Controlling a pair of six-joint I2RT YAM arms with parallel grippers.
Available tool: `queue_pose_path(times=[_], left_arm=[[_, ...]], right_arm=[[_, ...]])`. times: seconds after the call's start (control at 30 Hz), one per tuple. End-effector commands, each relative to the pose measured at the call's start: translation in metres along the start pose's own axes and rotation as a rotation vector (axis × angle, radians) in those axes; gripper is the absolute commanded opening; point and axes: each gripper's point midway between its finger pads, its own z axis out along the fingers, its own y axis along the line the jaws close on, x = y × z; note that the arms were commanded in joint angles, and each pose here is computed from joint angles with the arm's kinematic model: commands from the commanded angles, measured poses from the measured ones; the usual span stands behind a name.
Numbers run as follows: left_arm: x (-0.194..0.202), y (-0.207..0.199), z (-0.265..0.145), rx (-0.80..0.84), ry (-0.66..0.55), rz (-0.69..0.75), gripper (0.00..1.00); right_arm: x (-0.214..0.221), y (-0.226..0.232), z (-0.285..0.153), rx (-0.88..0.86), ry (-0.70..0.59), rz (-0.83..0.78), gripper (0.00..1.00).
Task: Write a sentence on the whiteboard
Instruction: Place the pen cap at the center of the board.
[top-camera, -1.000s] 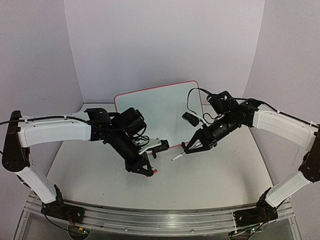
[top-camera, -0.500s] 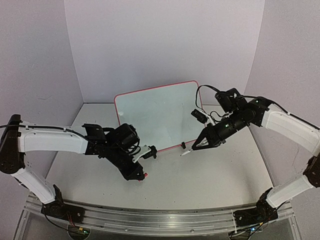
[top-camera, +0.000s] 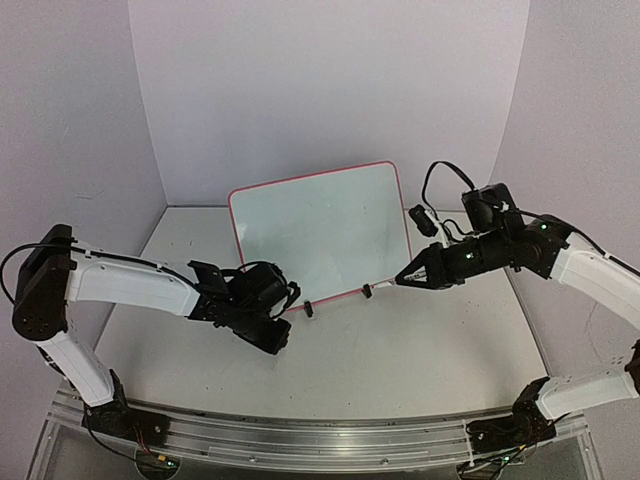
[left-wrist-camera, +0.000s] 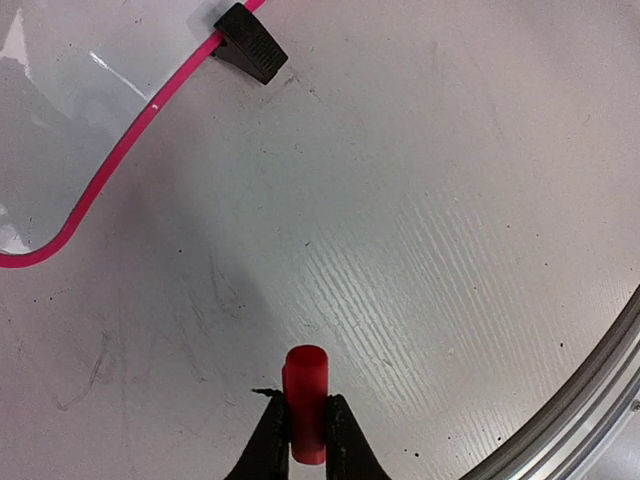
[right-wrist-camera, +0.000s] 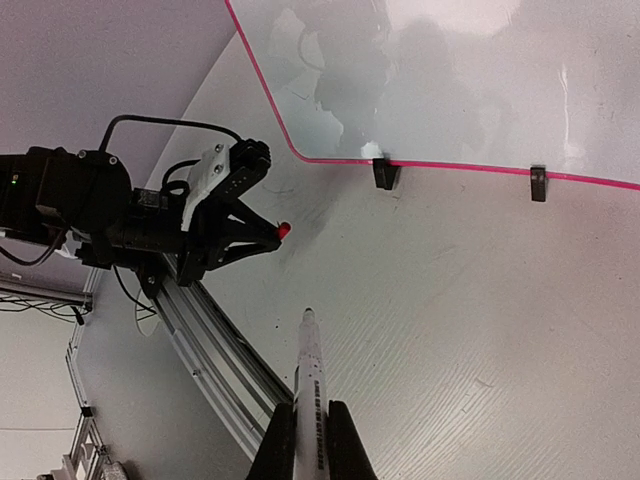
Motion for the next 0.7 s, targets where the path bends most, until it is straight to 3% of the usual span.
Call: queue_pose_path(times=[0.0, 0.13, 0.27, 0.53, 0.67], left_arm=[[-0.008, 0.003, 0.002, -0.016, -0.039, -0.056, 0.27], [-0.006, 0.003, 0.000, -0.004, -0.052, -0.066, 0.55], [-0.005, 0.005, -0.004, -0.005, -0.058, -0.071, 0.69], [-0.005, 0.005, -0.011, 0.003, -0.068, -0.067, 0.88], [-0.005, 0.004, -0.013, 0.009, -0.072, -0.064, 0.92]], right_arm=[[-0.006, -0.007, -0.002, 0.026, -0.070, 0.011, 0.00], [-0.001, -0.010, -0.002, 0.025, -0.087, 0.022, 0.00], [0.004, -0.013, -0.001, 0.027, -0.093, 0.031, 0.00], [0.007, -0.018, 0.000, 0.040, -0.097, 0.031, 0.00], [0.008, -0.019, 0.004, 0.037, -0.089, 0.030, 0.00]])
